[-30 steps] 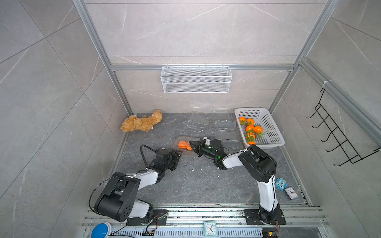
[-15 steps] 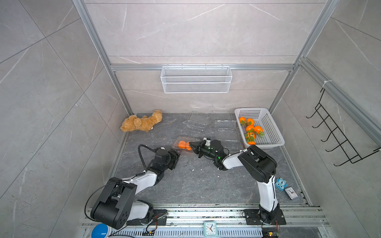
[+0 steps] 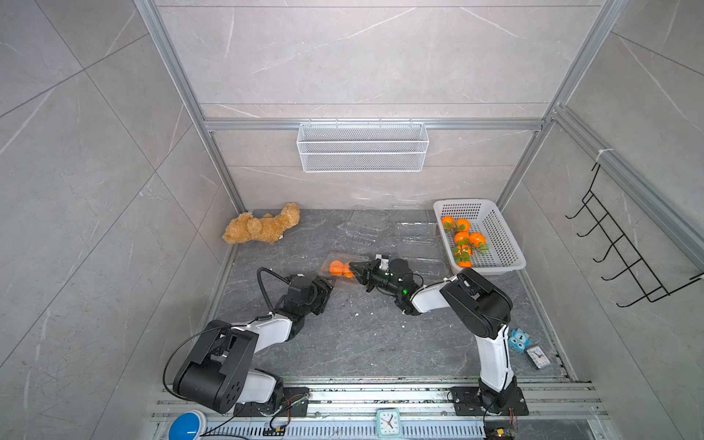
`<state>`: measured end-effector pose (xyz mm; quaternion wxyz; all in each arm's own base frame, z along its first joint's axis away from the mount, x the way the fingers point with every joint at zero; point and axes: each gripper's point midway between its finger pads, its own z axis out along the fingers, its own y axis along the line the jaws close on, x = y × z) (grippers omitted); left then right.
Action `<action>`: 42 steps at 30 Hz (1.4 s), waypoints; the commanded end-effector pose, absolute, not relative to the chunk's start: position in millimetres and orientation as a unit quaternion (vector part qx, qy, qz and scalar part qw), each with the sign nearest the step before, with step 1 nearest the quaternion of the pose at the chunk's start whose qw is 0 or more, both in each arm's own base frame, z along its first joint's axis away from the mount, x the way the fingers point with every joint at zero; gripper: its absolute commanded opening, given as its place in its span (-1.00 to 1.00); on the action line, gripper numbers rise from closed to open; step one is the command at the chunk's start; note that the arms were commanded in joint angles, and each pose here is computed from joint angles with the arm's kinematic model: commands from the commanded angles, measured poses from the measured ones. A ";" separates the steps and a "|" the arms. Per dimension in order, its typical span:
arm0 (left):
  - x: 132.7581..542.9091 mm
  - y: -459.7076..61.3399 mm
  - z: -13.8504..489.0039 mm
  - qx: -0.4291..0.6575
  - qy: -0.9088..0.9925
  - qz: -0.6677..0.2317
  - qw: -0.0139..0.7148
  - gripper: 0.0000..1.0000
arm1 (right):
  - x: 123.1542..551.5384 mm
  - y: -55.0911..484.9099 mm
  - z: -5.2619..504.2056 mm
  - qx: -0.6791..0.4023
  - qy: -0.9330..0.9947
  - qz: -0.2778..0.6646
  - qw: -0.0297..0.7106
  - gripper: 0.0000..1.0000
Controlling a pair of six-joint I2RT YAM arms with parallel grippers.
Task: Take oranges out of containers
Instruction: Open the packing box at the center of the board.
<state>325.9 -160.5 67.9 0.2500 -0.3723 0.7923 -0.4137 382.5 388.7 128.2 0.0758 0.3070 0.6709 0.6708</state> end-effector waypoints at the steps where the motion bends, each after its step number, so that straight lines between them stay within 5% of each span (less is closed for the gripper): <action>1: 330.4 -158.9 59.1 -0.372 0.796 -0.401 0.258 0.44 | 377.7 389.0 143.8 0.301 0.657 0.687 0.077 -0.70; 26: 313.1 -152.7 30.7 -0.385 0.807 -0.383 0.234 0.44 | 398.7 395.1 172.0 0.299 0.630 0.714 0.061 -0.69; 42: 316.1 -138.4 74.1 -0.381 0.803 -0.375 0.263 0.47 | 393.0 381.8 173.5 0.227 0.707 0.664 0.087 0.27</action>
